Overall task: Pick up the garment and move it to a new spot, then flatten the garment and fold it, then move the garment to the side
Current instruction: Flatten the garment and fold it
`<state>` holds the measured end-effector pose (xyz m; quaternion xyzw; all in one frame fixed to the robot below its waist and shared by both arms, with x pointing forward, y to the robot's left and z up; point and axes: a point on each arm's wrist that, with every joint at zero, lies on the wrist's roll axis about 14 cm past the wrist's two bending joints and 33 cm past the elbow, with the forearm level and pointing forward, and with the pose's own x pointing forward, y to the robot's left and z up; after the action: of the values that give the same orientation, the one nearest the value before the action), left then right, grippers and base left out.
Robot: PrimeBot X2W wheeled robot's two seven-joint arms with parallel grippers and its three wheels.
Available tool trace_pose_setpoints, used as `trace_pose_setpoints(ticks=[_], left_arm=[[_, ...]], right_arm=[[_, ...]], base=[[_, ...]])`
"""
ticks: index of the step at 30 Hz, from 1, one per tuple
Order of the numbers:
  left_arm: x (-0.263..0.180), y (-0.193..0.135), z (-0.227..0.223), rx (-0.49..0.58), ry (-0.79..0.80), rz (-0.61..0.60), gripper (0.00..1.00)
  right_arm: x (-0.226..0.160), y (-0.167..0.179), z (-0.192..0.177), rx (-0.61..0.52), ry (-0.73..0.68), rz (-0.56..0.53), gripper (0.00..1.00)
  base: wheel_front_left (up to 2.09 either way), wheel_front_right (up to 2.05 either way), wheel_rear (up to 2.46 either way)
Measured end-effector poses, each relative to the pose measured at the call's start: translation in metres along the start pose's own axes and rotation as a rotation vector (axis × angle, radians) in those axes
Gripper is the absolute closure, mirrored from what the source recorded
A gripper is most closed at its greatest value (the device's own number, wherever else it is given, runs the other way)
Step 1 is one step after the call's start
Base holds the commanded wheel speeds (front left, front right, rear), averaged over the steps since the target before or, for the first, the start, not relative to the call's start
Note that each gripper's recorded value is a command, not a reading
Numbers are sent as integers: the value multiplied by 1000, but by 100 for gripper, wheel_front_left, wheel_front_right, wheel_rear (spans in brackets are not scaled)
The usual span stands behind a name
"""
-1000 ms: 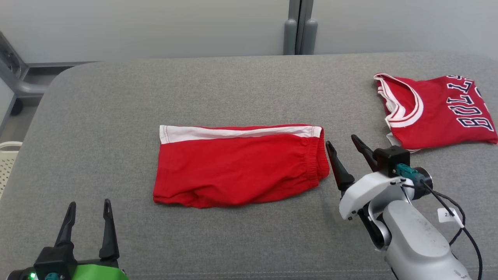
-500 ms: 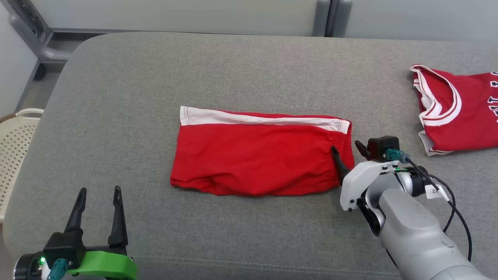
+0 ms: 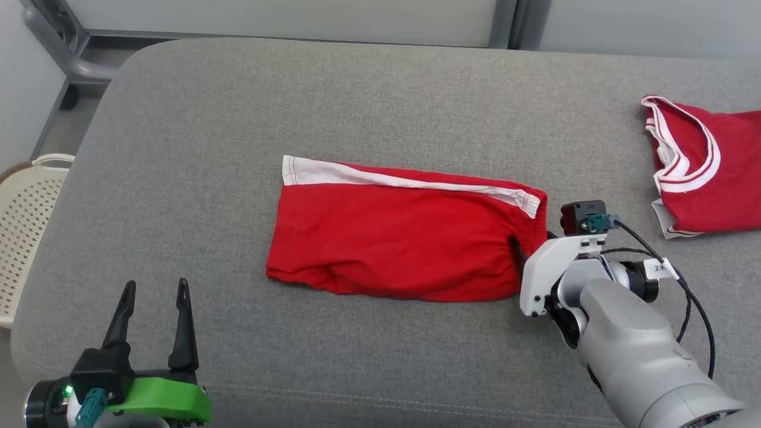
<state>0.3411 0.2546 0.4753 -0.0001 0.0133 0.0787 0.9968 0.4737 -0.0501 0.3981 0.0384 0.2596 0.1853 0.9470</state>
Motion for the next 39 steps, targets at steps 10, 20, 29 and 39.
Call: trace_pose_setpoints(ticks=[10,20,29,39], left_arm=[[-3,2,-2,3,7,0,0],[-8,4,-3,1,11,6,0],[-10,0,0,-5,0,-10,0],[-5,-19,-2,-18,3,-61,0]], right_arm=[[6,16,-2,88,118,39,0],[5,24,-2,102,164,56,100],[-13,-23,10,86,154,-19,100],[-38,-61,25,67,177,-27,100]], base=[[0,0,0],[0,0,0],[0,0,0],[0,0,0]])
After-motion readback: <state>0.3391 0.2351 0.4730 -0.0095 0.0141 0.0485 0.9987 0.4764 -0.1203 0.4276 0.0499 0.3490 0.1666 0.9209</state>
